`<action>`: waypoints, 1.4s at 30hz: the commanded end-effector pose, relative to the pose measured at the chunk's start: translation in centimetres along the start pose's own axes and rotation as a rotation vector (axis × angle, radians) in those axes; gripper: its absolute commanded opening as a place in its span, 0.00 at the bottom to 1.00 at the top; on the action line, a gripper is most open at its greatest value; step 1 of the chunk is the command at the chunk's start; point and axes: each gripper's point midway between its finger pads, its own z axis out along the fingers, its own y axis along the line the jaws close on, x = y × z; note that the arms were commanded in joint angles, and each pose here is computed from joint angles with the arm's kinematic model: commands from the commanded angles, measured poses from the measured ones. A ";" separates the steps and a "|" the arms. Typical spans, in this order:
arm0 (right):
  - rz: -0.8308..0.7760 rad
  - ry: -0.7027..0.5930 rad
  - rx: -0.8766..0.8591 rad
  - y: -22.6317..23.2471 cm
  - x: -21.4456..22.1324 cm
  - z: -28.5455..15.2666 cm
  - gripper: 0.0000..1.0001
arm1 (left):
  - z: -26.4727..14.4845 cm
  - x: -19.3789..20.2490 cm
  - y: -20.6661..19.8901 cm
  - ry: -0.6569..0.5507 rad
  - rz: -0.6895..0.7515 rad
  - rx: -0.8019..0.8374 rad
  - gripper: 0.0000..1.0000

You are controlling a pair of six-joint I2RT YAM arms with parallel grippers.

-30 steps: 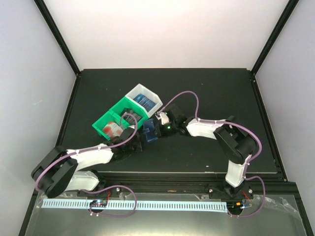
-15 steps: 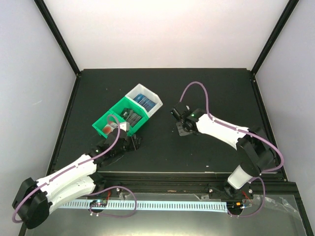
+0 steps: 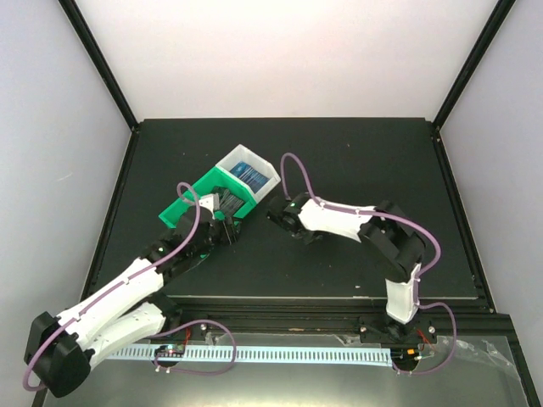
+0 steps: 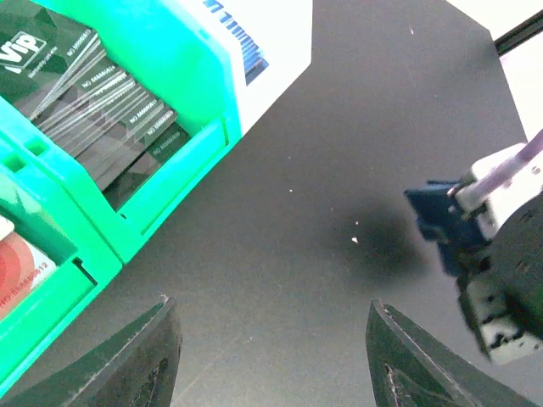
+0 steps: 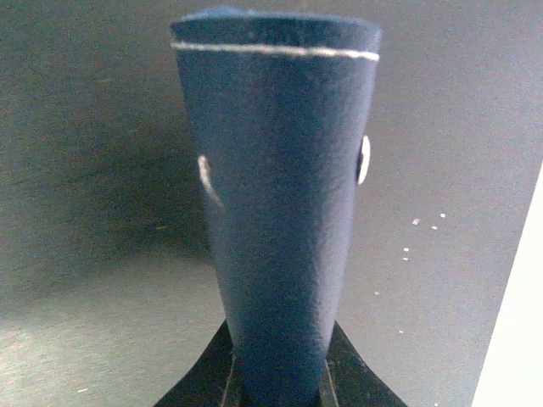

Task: Put the credit cards into the card holder
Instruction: Close the card holder at the center of the board.

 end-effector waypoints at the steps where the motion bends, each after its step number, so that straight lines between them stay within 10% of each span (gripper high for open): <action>1: -0.031 -0.013 -0.069 2.8 -0.3 -1.1 0.12 | -0.3 -1.6 -0.8 -0.003 0.016 0.018 0.62; 12: 0.049 -0.188 -0.700 8.0 -2.8 -9.0 0.46 | 0.3 -1.3 -2.1 0.069 0.023 0.089 0.70; 23: 0.256 -0.237 -0.684 1.9 -3.2 -5.6 0.51 | 4.5 3.8 -4.4 0.235 -0.006 0.218 0.73; 42: 0.237 -0.113 -0.699 5.5 -2.8 -0.3 0.40 | 12.0 10.7 -6.3 0.457 -0.006 0.146 0.65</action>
